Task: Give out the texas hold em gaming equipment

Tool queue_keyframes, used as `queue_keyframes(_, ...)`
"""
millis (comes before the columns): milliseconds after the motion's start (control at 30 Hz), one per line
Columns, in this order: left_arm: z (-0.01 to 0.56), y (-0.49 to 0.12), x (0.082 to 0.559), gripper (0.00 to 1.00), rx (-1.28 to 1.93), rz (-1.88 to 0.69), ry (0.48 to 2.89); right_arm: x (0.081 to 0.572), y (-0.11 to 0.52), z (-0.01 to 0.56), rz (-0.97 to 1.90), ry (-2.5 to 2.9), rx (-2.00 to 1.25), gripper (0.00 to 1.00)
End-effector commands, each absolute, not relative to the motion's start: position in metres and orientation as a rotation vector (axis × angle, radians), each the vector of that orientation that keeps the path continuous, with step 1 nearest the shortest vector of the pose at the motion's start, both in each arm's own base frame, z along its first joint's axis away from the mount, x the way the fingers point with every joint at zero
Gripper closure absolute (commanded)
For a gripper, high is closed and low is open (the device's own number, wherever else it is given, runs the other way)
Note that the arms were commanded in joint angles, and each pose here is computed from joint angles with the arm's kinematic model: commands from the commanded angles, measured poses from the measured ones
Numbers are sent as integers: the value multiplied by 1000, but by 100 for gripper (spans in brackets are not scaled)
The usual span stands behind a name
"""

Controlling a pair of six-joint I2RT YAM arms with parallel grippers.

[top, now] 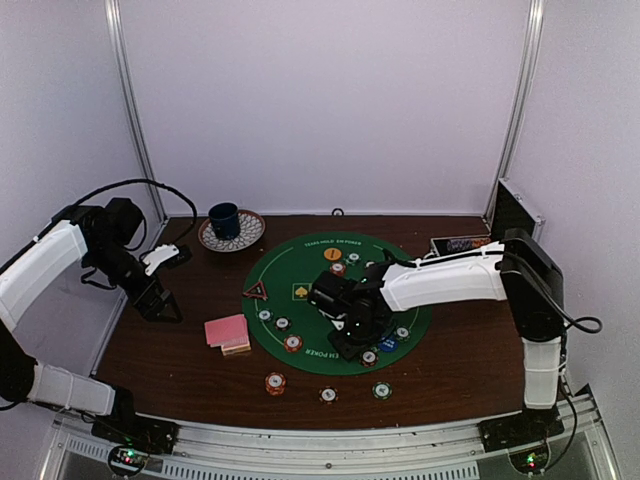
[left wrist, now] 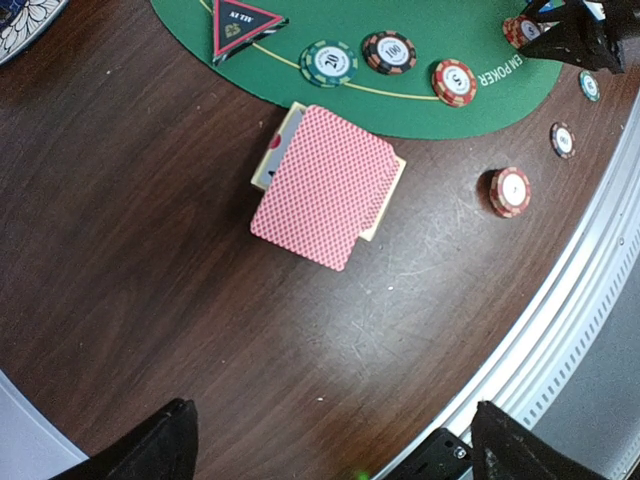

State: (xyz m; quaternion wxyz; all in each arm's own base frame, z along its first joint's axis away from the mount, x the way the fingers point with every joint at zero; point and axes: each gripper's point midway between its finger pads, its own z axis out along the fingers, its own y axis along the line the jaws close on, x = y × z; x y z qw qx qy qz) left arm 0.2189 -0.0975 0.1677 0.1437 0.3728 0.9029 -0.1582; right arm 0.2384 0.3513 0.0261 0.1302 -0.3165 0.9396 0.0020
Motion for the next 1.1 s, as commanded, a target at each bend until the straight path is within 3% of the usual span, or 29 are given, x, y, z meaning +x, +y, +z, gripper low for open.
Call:
queue_keyframes(0, 181, -99, 223, 2, 1073, -435, 2557, 236, 333, 31, -69, 2739, -893, 70)
queue_keyframes(167, 177, -101, 221, 2, 1083, -458, 2562, 241, 344, 43, -30, 2720, -885, 59)
queue_keyframes(333, 165, -101, 219, 2, 1125, -460, 2585, 250, 358, 80, 53, 2665, -851, 21)
queue_keyframes(467, 159, -108, 222, 2, 1182, -457, 2548, 257, 363, 119, 139, 2607, -793, 5)
queue_keyframes(567, 150, -115, 224, 2, 1279, -448, 2509, 257, 366, 138, 215, 2590, -761, 1)
queue_keyframes(1067, 84, -138, 249, 2, 1738, -276, 2366, 255, 371, 183, 516, 2550, -561, 0)
